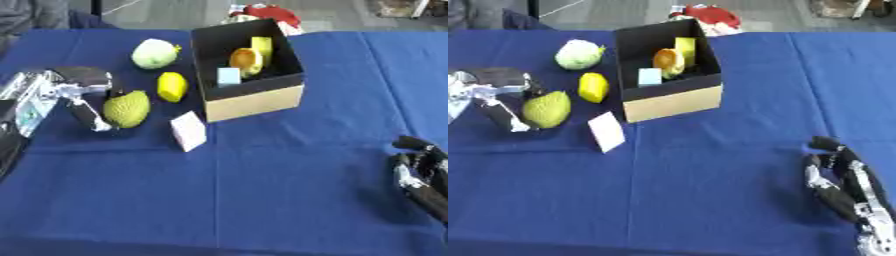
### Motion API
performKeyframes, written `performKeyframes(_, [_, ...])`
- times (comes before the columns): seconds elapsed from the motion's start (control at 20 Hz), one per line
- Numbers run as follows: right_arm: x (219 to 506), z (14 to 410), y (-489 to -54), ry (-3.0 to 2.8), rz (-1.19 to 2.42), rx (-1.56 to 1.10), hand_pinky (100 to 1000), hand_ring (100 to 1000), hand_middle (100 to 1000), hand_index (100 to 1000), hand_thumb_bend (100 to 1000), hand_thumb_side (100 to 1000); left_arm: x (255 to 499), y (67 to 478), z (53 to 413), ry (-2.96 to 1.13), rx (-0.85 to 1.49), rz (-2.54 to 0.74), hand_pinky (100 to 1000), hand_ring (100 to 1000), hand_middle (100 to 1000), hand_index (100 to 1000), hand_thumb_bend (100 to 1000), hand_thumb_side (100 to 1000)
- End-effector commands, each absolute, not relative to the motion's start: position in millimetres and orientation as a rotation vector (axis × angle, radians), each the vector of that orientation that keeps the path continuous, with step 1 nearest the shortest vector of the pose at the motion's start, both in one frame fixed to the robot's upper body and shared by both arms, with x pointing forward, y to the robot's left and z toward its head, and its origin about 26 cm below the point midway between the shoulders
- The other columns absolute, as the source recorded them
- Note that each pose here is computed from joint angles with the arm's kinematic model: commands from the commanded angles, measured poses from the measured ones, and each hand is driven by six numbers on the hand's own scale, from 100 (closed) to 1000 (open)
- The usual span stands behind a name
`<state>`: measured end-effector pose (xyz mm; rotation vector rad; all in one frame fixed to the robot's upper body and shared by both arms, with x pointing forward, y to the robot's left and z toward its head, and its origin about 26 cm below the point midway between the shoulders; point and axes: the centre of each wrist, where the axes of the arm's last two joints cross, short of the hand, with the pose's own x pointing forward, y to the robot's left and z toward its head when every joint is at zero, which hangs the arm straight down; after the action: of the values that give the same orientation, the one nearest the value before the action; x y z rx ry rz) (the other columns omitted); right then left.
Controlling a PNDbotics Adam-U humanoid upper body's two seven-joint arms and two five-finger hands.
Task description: Pick up objects on the table and place them in the box.
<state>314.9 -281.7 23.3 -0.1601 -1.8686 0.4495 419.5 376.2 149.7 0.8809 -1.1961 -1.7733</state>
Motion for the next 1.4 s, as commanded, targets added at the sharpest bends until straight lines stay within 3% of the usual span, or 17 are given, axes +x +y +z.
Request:
performKeyframes(0.05, [317.2,30.9,-285.8,-1.888,0.464,-0.177,749,661,735,836,100,259,420.5,375.9,162.6,-1.375,0.993,-1.641,631,476,446,564,100,248])
performKeyframes(0.2, [317.3,31.0,-286.4,-1.888,0.463,-0.179,749,661,735,836,100,259,419.4,366.1,185.9,-1.538,1.03,-1.552,632,475,442,558,100,246])
performKeyframes(0.45, [316.9,29.9,-285.7,-1.886,0.464,-0.176,749,661,735,836,100,260,413.3,334.8,261.7,-1.813,1.08,-1.442,643,479,446,561,100,232])
performKeyframes(0.65, [316.5,28.5,-284.1,-1.882,0.468,-0.167,749,661,735,836,100,260,421.9,286.9,305.8,-1.963,1.065,-1.447,649,484,452,567,100,213])
performKeyframes(0.85, [316.7,27.4,-281.9,-1.88,0.47,-0.158,749,661,735,836,100,259,448.2,234.8,303.9,-1.945,1.019,-1.556,653,488,457,570,100,210])
performKeyframes(1.25, [319.7,28.4,-271.8,-1.891,0.483,-0.116,749,661,735,835,100,256,473.1,196.9,285.3,-1.852,1.0,-1.614,669,518,489,612,100,215])
performKeyframes(1.4, [320.3,28.6,-269.3,-1.893,0.487,-0.103,749,661,735,836,100,255,482.0,172.4,266.1,-1.833,0.92,-1.641,707,577,552,673,100,215])
